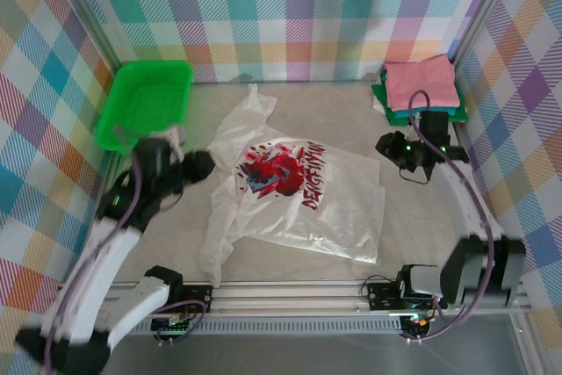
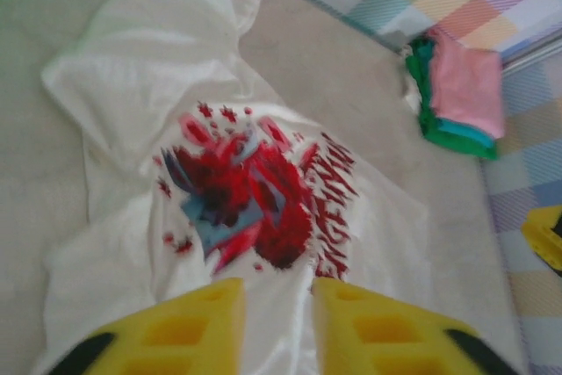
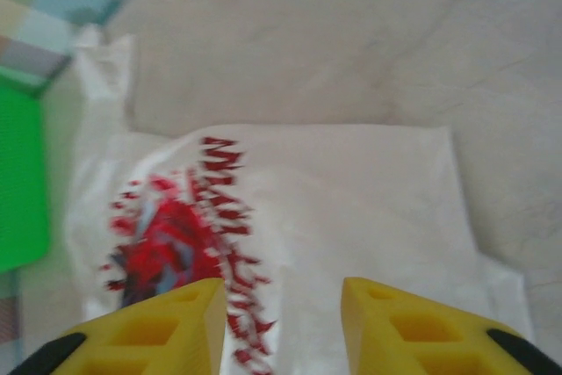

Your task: Fold and stack the t-shirts

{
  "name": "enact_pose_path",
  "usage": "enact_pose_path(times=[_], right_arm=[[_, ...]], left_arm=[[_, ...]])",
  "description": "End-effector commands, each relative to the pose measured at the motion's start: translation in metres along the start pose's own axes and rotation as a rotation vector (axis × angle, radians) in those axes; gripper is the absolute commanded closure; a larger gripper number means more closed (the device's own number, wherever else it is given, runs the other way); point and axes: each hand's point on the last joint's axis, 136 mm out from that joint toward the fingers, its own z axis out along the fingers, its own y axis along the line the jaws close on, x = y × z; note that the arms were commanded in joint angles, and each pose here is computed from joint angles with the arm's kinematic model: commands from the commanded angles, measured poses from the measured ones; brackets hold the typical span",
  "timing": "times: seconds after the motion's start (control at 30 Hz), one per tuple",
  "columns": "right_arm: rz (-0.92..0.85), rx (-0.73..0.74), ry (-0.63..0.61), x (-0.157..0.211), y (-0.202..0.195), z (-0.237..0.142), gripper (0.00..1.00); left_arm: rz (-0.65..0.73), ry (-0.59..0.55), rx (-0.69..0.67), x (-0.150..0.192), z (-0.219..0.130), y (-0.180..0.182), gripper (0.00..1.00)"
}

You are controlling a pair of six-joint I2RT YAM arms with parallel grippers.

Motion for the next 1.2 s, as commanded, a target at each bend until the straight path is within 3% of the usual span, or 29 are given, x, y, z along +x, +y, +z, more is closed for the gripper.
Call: enact_pose_path(times=[0.0, 0.1, 0.17, 0.2, 0.4, 0.5, 0.73, 0.87, 0.9, 1.07, 1.17], right_arm=[[-0.071, 0.119, 0.049, -0.001, -0.008, 0.029, 0.65], [-0.085, 0.191, 0.125, 0.005, -0.015, 0.059, 0.65], [-0.062, 0.206, 0.169, 0.010, -0.021, 0.074, 0.60], [-0.053, 0.206, 0.174, 0.012, -0.023, 0.079, 0.58], [-0.002, 0.226, 0.186, 0.011, -0.041, 0.091, 0.45], [0.027, 0.230, 0.186, 0.008, -0.051, 0.091, 0.38], [0.052, 0.230, 0.213, 0.003, -0.068, 0.107, 0.36], [0.056, 0.140, 0.259, 0.002, -0.055, 0.125, 0.39], [0.061, 0.111, 0.261, 0.002, -0.052, 0.131, 0.43], [0.059, 0.057, 0.249, -0.001, -0.044, 0.135, 0.78], [0.035, 0.064, 0.208, -0.012, -0.038, 0.123, 0.92]], left_arm=[[0.143, 0.038, -0.087, -0.025, 0.075, 0.003, 0.91], [0.093, 0.059, -0.233, -0.036, 0.118, 0.038, 0.80], [-0.004, 0.163, -0.293, -0.030, 0.139, 0.064, 0.84], [-0.015, 0.189, -0.324, -0.024, 0.145, 0.075, 0.81], [-0.058, 0.247, -0.470, 0.017, 0.141, 0.133, 0.60], [-0.073, 0.295, -0.406, 0.037, 0.156, 0.142, 0.55], [-0.081, 0.360, -0.338, 0.058, 0.186, 0.144, 0.49], [-0.092, 0.382, -0.328, 0.067, 0.195, 0.148, 0.61], [-0.096, 0.386, -0.330, 0.069, 0.196, 0.150, 0.68], [-0.126, 0.359, -0.361, 0.068, 0.189, 0.158, 1.00], [-0.130, 0.316, -0.394, 0.059, 0.175, 0.163, 1.00]])
